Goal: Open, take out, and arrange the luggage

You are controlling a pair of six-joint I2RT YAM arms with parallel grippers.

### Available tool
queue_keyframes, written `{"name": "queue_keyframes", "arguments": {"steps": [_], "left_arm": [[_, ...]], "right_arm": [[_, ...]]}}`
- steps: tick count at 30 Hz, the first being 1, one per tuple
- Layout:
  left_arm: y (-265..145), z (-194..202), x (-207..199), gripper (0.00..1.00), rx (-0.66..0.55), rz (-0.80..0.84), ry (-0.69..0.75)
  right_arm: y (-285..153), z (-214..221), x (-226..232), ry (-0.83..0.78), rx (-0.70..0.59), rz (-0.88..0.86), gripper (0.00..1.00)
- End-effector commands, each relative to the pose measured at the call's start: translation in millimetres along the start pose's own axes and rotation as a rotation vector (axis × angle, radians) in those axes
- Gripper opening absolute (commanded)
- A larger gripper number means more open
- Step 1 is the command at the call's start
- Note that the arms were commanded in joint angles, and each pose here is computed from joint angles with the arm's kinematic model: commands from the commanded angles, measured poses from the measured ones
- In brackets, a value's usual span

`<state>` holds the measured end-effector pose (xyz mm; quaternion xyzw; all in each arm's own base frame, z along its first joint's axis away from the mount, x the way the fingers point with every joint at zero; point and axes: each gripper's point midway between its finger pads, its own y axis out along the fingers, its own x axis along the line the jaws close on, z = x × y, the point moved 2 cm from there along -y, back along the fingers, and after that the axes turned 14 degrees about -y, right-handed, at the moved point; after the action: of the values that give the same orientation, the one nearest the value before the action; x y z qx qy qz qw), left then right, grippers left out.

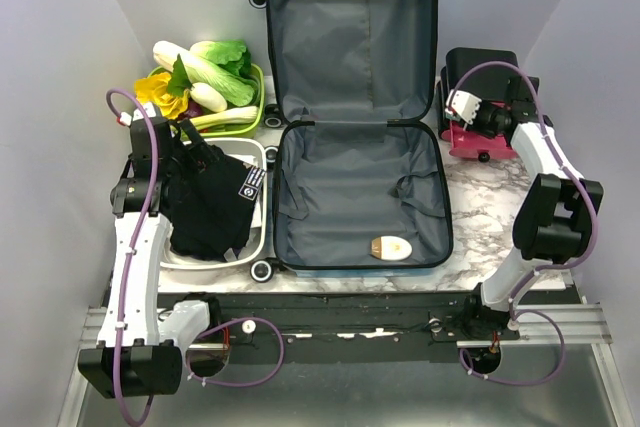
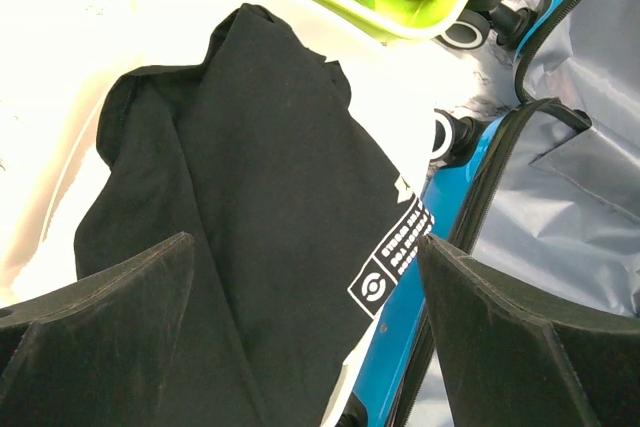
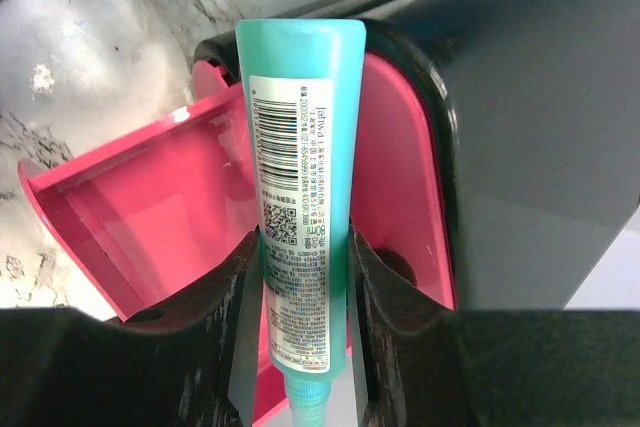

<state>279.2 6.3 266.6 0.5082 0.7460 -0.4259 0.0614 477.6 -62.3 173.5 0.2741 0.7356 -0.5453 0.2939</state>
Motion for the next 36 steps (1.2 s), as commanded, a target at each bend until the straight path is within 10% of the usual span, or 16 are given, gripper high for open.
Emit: {"name": "queue_keyframes", "arguments": {"steps": [1, 11, 24, 36], "left_arm": [[-6, -5, 5, 0.99, -0.027, -0.027, -0.002], [-18, -4, 11, 0.99, -0.053, -0.03, -0.007], [-25, -2, 8, 0.99, -0.051, 0.001, -0.004], [-24, 4, 0, 0.99, -0.03, 0.072, 0.0]], "right_arm": [[-7, 25, 3, -0.017, 0.078, 0.018, 0.07], [-8, 29, 14, -0.008, 0.087, 0.042, 0.12], [-21, 31, 7, 0.012, 0.128, 0.083, 0.55], [-45, -1, -1, 0.069, 0.007, 0.145, 0.63]]}}
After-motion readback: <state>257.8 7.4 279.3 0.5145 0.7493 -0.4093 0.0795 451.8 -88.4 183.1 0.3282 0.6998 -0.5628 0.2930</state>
